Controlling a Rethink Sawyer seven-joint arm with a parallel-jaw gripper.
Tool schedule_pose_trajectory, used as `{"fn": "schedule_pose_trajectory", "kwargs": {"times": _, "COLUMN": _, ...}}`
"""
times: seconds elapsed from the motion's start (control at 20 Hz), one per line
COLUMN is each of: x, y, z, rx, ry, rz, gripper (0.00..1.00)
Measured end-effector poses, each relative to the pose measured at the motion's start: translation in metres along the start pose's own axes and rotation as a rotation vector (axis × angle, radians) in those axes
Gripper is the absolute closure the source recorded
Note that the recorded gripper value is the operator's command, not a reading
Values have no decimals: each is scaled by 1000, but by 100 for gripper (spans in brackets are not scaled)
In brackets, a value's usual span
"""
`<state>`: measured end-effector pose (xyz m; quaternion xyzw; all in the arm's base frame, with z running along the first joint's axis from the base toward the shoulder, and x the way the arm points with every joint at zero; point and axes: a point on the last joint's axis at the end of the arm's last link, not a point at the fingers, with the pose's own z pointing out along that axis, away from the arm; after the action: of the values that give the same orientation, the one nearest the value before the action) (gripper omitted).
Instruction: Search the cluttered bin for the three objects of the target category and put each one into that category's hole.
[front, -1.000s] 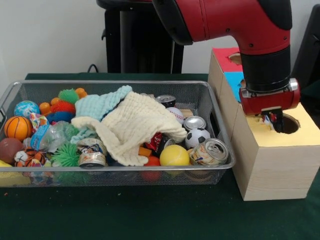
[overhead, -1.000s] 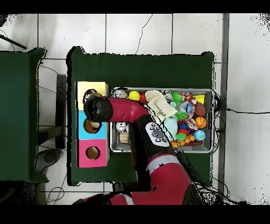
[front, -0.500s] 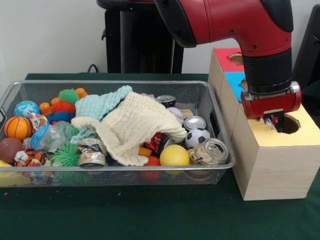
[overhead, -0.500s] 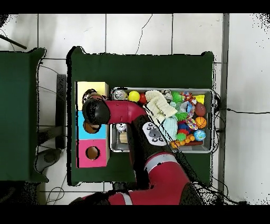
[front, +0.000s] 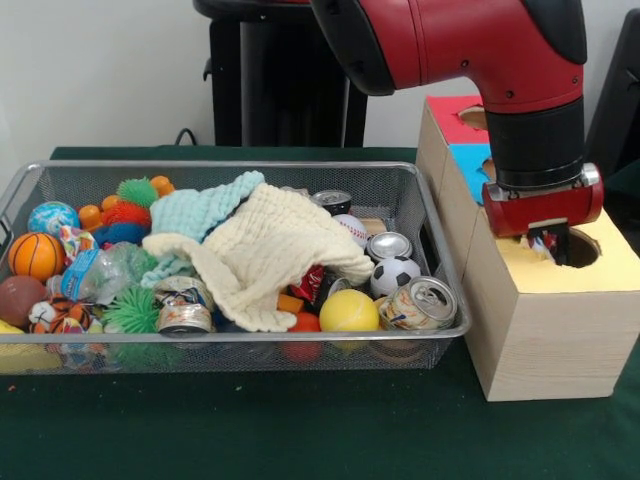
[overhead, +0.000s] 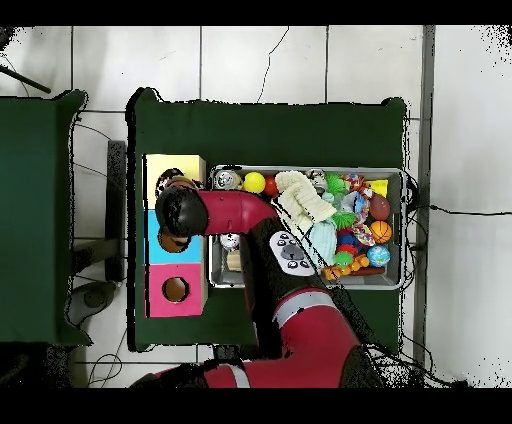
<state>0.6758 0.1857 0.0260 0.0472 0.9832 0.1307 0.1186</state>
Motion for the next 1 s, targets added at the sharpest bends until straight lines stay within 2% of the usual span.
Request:
{"fn": "schedule_pose_trajectory", "kwargs": {"times": 0.4, "x": 2, "y": 2, "z": 1, "rx": 4, "ry": -18, "rz": -25, "gripper": 100}}
{"fn": "schedule_pose_trajectory", "kwargs": {"times": 1.0, "x": 3, "y": 2, "z": 1, "rx": 6, "ry": -23, "rz": -28, "gripper": 100}}
